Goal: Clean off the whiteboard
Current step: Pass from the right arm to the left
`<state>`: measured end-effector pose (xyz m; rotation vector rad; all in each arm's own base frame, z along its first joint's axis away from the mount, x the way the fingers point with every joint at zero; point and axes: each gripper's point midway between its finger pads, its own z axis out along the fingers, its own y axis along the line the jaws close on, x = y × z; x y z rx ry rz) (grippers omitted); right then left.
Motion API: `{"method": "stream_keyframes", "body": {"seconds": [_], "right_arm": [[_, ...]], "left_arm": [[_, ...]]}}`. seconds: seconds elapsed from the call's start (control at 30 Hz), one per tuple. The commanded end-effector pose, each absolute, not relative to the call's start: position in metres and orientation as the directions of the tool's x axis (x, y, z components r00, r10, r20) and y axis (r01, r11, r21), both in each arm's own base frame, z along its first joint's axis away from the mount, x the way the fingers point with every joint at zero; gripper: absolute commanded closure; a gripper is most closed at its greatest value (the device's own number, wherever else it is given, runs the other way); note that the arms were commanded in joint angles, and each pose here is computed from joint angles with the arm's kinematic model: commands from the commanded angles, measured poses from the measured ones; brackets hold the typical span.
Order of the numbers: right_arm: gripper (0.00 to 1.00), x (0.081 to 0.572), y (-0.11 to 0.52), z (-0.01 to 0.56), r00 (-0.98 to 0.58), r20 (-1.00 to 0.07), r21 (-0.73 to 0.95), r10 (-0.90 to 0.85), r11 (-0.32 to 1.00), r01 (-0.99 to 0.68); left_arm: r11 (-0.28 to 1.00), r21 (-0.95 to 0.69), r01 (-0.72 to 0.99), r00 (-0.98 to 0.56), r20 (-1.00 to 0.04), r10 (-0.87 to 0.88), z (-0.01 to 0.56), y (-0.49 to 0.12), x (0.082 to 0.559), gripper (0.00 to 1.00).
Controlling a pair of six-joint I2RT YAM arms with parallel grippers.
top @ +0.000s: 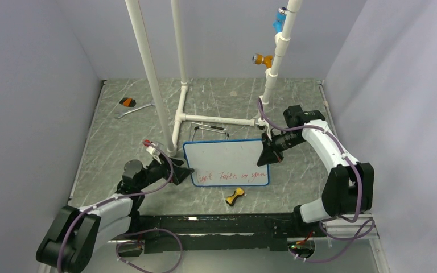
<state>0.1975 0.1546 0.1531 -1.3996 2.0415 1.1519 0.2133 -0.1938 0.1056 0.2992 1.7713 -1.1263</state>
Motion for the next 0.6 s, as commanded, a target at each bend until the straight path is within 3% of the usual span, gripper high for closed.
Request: {"method": "stream_keyframes", "body": {"seconds": [0.0, 0.43, 0.47, 0.57], "right_arm": [[1.0, 0.196, 0.164, 0.167, -0.38, -0.761, 0.401, -0.525, 0.078, -0.913], [1.0, 0.21, 0.179, 0.162, -0.436, -0.746, 0.457, -0.503, 0.089, -0.885], [1.0, 0.212, 0.179, 0.161, -0.439, -0.744, 0.457, -0.504, 0.095, -0.884], [1.0, 0.216, 0.178, 0.157, -0.456, -0.732, 0.467, -0.507, 0.113, -0.877]], "left_arm": [[0.44, -0.454, 0.775, -0.38, -0.891, -0.251, 0.145, -0.207, 0.215, 0.09], [0.261, -0.468, 0.844, -0.402, -0.875, -0.27, 0.152, -0.225, 0.205, 0.49], [0.25, -0.467, 0.849, -0.402, -0.875, -0.27, 0.153, -0.226, 0.204, 0.55], [0.219, -0.468, 0.856, -0.409, -0.873, -0.265, 0.154, -0.228, 0.201, 0.85]]}}
